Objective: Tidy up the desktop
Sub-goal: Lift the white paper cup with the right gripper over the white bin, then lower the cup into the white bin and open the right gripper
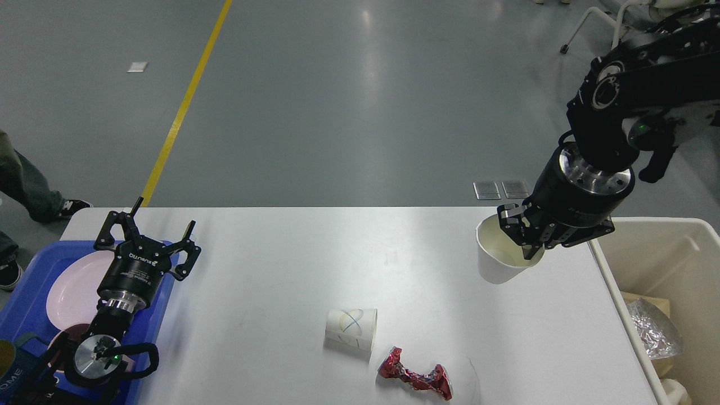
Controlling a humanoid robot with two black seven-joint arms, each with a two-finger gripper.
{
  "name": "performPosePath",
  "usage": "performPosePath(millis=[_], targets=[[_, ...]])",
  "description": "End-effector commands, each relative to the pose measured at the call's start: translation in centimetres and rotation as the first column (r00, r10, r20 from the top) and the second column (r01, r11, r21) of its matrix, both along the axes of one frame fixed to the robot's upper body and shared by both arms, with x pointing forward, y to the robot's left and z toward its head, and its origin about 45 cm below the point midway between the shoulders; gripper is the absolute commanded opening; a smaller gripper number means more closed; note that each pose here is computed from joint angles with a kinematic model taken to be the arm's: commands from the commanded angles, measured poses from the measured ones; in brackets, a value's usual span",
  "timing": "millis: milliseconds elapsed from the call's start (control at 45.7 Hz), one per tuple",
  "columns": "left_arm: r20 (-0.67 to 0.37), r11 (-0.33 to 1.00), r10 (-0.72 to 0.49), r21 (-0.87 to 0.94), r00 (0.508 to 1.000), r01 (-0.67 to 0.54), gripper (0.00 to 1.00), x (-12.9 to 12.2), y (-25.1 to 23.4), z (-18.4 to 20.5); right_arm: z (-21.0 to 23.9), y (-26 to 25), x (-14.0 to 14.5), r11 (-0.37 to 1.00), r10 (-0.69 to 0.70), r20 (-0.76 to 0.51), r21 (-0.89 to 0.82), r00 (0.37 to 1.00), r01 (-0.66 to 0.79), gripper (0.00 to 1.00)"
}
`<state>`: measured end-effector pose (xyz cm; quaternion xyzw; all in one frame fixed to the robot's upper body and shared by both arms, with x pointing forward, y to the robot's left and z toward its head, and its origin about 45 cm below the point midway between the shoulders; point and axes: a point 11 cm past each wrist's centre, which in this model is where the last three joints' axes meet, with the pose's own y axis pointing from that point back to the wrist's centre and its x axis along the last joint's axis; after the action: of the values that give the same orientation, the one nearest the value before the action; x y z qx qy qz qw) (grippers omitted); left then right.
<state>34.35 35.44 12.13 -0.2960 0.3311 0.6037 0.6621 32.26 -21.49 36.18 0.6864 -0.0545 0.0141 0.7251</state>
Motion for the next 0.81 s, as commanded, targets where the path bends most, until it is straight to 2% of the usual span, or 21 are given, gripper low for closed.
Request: performPosePath(millis=[0,109,328,547,656,787], targets=[[0.000,1.000,0.000,0.000,1.000,0.000,0.96,0.0,0.0,0.0,-0.2,-0.4,0.1,1.000,-0.014,0.000,-0.009,1.000,0.014,0.00],[0.000,1.000,0.000,0.000,1.000,0.000,0.96,0.0,0.0,0.0,-0.6,-2.2,0.7,0.997,-0.068,0.026,-0.031,0.997,0.069,0.00],[0.000,1.000,0.000,0.000,1.000,0.000,0.96,0.0,0.0,0.0,-3.7,-11.2,2.6,0.933,-0.329,0.159,-0.100,0.931,0.347,0.00],[0.000,1.000,0.000,0.000,1.000,0.000,0.96,0.0,0.0,0.0,-7.9,-21.9,3.6,0.803,-0.545,0.281,-0.095,0.790,0.588,0.00],[0.000,1.000,0.000,0.000,1.000,0.000,0.96,0.0,0.0,0.0,-10.0,-27.6,3.0,0.725,-0.616,0.338,-0.109,0.711,0.680,0.00],[0.000,1.000,0.000,0.000,1.000,0.000,0.96,0.0,0.0,0.0,-14.1,-31.4,2.0,0.646,-0.663,0.420,-0.096,0.619,0.757,0.00]])
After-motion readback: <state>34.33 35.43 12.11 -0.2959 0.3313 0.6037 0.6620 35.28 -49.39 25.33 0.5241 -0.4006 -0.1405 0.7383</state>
